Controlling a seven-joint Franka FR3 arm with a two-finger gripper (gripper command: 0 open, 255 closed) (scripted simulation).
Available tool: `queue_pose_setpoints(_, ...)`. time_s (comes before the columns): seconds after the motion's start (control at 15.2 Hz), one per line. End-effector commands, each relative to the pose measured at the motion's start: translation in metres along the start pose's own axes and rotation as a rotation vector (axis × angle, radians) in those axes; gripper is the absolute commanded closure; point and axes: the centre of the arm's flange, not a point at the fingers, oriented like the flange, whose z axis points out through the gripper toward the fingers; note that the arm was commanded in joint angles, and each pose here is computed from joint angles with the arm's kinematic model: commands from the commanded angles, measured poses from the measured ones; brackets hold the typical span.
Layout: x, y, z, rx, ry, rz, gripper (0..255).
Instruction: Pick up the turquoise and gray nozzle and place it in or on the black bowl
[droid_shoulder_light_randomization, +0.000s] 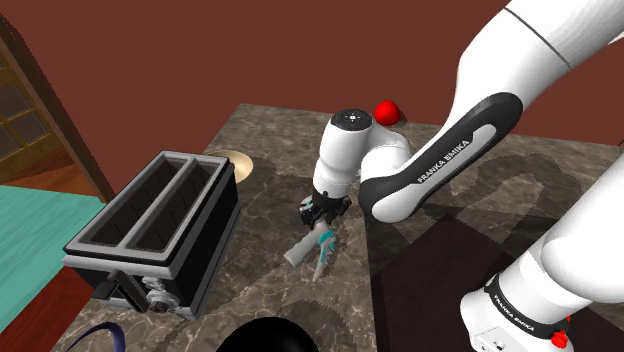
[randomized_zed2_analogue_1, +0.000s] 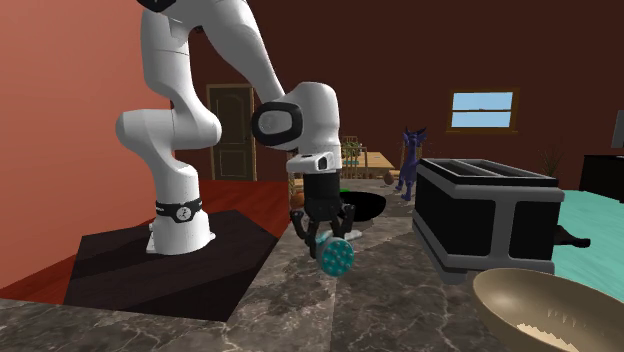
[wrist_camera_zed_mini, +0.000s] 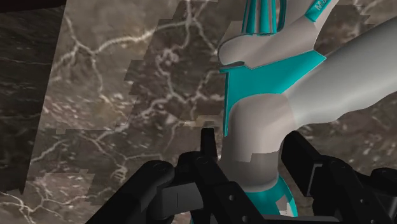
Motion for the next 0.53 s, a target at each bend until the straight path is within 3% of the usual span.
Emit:
queue_pose_setpoints(0.0, 0.0, 0.0, -0.011, 0.001, -0.001, 0.001, 255)
queue_pose_setpoints(0.46, 0.006, -0.001, -0.047, 0.001, -0.001, 0.001, 255)
